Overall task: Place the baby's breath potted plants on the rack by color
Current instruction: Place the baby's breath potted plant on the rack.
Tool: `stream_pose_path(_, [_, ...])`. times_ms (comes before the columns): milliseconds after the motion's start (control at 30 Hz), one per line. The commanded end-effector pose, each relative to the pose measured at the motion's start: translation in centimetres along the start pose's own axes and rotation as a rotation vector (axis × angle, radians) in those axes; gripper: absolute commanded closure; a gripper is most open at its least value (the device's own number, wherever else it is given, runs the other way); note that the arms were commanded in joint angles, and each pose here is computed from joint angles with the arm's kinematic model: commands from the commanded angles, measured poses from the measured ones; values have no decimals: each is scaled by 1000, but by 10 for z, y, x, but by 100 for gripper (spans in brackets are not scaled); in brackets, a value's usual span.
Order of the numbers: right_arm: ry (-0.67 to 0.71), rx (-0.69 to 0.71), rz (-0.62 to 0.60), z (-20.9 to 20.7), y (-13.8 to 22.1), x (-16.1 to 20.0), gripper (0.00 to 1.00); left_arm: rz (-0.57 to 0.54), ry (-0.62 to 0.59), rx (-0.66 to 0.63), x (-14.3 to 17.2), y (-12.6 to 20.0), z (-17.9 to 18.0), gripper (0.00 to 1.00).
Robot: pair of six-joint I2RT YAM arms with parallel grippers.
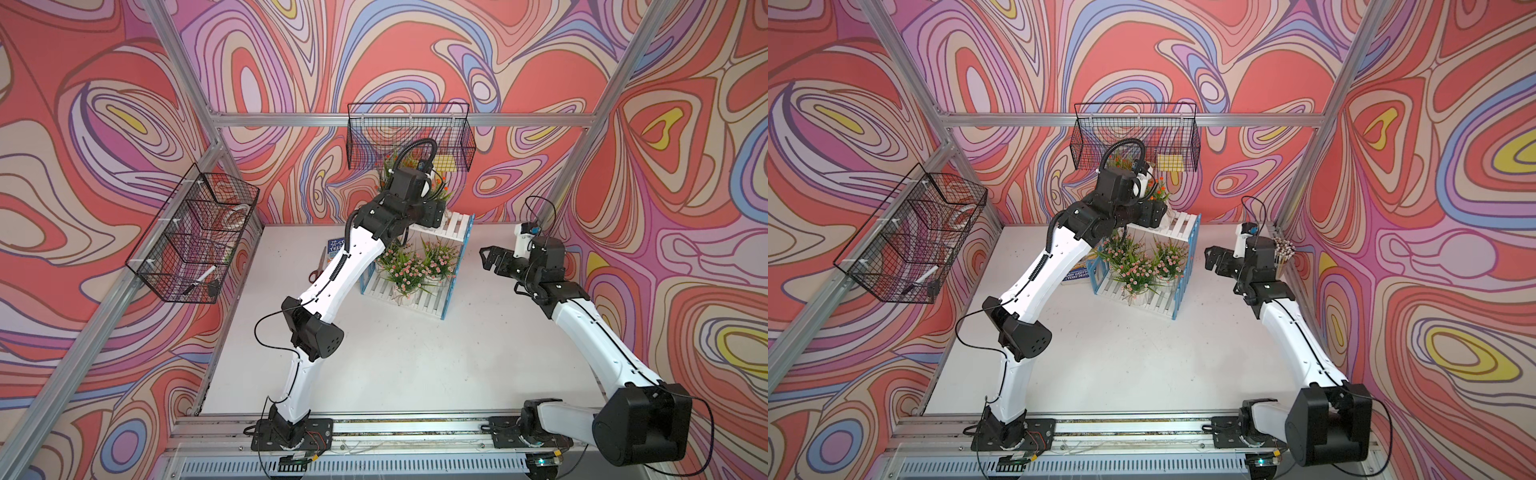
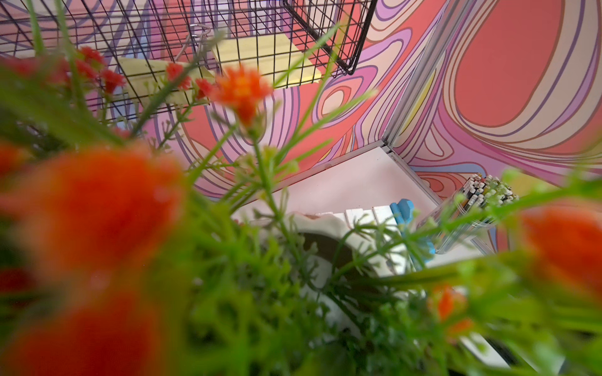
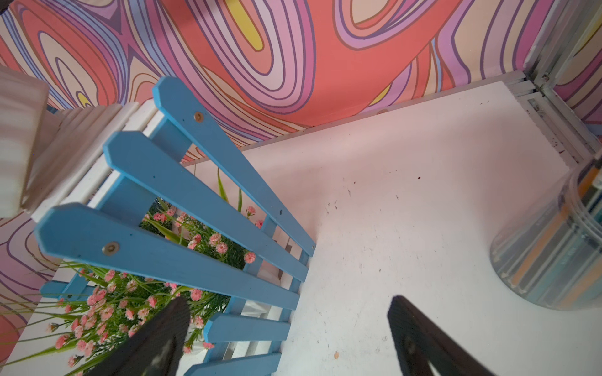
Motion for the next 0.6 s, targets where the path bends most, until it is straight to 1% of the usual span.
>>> stream_pose_path(0, [5,-17,-16,2,3,-1,2,-86,-5,2,-19,-4,-3,24])
stream_pose_path(267, [14,-18,-22,2,4,-2,2,-112,10,5,-17,-18,-5,22])
stream_pose_path(567, [20,-25,-22,2,4,-1,2,-146,19,20,-21,-23,-7,21])
Point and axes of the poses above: each gripper's point midway between its finger pads, its own y axis back along the fingers, its own z axis along the line the jaws close on, x = y × z, the point moved 3 cm from there along y, back along the fingers, and after that the axes turned 11 degrees about -y, right-handed, at the moved point
